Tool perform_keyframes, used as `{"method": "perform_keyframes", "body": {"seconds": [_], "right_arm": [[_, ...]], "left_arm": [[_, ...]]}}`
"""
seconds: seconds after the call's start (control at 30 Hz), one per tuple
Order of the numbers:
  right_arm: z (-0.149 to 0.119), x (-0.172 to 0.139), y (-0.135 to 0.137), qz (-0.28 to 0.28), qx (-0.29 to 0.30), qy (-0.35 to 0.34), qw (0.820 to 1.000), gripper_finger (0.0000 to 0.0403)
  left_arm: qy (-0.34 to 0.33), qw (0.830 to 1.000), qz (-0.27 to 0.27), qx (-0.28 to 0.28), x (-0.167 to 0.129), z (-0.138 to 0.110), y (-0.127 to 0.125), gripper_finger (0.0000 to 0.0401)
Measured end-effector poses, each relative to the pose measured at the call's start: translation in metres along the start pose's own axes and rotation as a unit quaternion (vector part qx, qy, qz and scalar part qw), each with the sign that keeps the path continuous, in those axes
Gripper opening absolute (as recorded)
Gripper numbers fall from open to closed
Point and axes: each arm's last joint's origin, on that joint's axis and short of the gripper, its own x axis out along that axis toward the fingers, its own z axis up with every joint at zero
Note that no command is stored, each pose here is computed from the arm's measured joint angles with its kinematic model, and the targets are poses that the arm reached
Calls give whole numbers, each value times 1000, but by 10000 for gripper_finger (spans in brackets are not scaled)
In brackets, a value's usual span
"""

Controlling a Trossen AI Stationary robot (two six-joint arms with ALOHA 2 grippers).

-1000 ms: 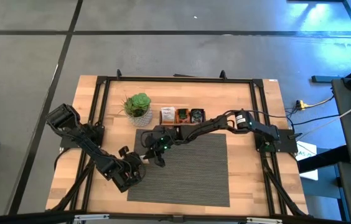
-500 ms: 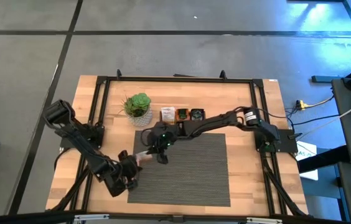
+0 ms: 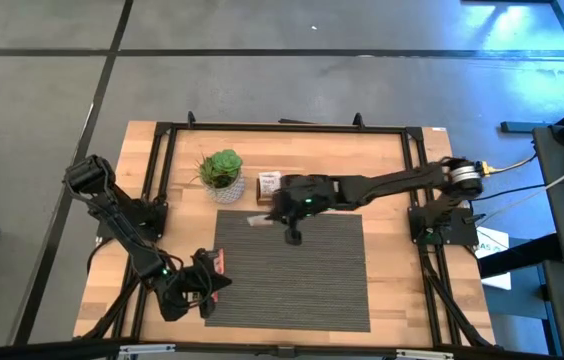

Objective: Pick & Place Tea
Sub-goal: Put the white tea bag into the left section of the wooden organizer

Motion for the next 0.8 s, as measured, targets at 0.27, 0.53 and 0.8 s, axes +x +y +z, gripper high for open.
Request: {"method": "perform_keyframes", "body": {"seconds": [0.27,0.53,0.8], "right_arm": [[-12,-34,-23,-122,-38,-16,992,4],[-32,-10,-69,-112,-19,6,994,4],[-53,13,-91,-119,-2,27,993,4]], "left_arm": [[-10,999,10,41,3,4,2,10],[-11,999,16,35,7,8,3,13],[9,999,5,33,7,7,3,9]]}}
